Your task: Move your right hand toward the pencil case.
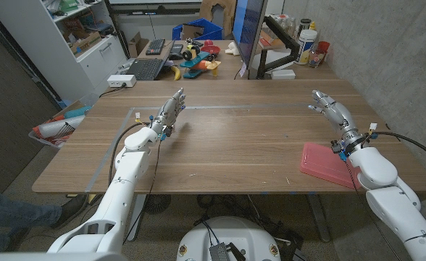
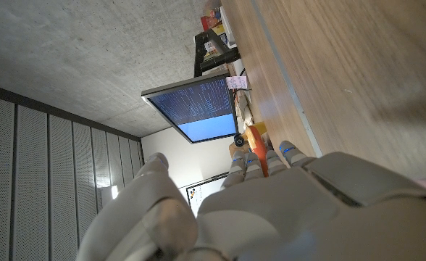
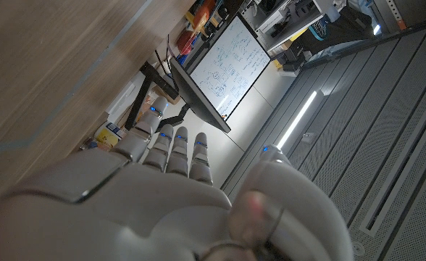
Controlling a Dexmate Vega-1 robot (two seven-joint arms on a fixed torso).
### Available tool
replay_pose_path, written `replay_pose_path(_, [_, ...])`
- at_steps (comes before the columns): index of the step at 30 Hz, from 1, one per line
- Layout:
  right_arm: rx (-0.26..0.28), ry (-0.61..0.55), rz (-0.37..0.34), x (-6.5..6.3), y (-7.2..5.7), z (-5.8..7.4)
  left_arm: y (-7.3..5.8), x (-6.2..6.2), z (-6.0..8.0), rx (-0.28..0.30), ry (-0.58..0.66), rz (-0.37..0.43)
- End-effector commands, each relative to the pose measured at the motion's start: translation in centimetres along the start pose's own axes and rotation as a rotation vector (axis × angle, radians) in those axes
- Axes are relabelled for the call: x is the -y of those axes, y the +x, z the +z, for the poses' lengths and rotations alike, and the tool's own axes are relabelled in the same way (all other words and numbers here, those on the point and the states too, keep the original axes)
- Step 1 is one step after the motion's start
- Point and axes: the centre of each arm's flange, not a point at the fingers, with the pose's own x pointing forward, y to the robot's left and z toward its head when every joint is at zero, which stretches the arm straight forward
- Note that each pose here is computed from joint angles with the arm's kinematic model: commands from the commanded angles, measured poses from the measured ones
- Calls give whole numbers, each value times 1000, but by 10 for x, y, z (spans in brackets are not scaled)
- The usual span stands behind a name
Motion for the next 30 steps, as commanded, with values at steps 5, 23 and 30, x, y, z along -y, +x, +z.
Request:
replay_pose_path(5, [-1,-28,-8,2,-8,1,-2,1,-1,-11,5,-5])
replay_pose_path(23, [0,-70,-27,6,-15,6,2,2,0,-5,3,-11])
replay_pose_path(30, [-4,-89,-29,6,-16,7,3,1,0,-6,2,-12])
